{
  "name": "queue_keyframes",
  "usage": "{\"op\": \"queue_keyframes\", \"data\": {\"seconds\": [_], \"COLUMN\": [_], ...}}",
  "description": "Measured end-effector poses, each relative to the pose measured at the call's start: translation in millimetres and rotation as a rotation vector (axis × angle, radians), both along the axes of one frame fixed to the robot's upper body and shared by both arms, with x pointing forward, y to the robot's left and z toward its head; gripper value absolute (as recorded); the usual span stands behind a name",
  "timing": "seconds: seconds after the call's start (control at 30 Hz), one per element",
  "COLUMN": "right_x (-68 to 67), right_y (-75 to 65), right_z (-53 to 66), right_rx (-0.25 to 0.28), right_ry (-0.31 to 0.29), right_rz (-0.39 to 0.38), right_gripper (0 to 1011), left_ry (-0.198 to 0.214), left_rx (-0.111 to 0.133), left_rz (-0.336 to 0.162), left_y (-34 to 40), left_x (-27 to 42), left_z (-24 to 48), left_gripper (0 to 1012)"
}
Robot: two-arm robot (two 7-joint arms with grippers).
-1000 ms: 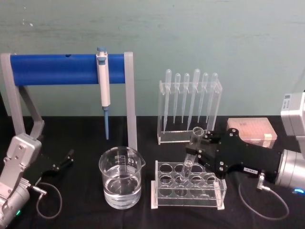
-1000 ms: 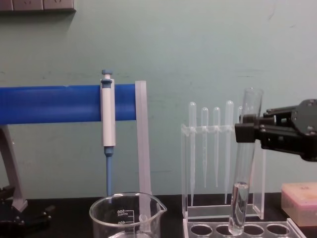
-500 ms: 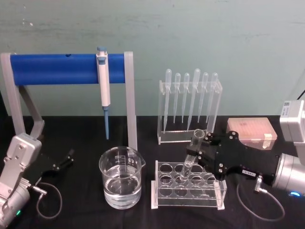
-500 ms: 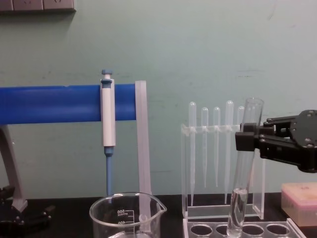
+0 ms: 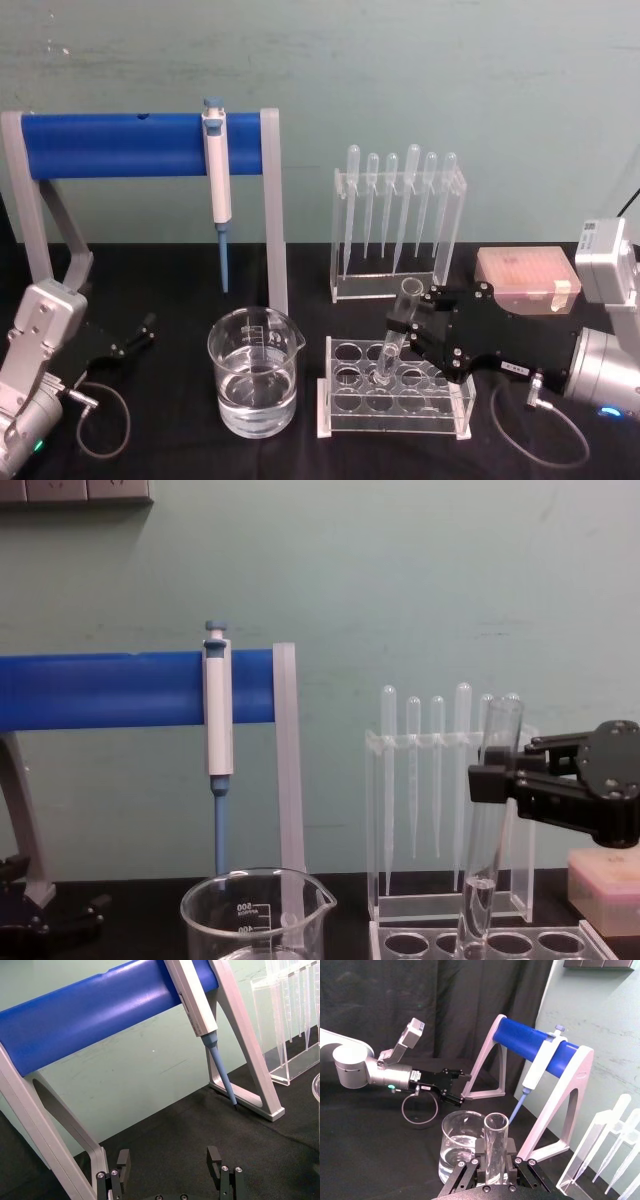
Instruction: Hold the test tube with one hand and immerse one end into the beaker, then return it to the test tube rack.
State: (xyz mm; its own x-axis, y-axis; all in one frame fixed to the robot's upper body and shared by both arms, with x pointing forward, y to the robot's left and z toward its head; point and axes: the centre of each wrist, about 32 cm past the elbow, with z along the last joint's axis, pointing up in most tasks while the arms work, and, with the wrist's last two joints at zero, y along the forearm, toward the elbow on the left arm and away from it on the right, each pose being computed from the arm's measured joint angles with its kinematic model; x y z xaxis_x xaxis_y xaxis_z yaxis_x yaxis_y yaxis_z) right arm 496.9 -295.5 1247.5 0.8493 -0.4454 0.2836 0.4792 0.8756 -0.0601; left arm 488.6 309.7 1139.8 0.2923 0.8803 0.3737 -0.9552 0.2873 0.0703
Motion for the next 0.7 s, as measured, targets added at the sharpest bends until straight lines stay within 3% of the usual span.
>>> {"op": "queue_keyframes", "data": {"seconds": [0.7], "right_x": [3.0], "right_y": [-2.3], "right_z": [-16.5], "right_rx": [0.012], "right_ry": [0.024], "right_rz": [-0.008], "right_gripper": [224], "left_ry": [0.0], "left_rx": [0.0], "left_rz": [0.0], "left_y": [0.0], "left_x": [0.0], "left_z": [0.0], "left_gripper": [1000]}}
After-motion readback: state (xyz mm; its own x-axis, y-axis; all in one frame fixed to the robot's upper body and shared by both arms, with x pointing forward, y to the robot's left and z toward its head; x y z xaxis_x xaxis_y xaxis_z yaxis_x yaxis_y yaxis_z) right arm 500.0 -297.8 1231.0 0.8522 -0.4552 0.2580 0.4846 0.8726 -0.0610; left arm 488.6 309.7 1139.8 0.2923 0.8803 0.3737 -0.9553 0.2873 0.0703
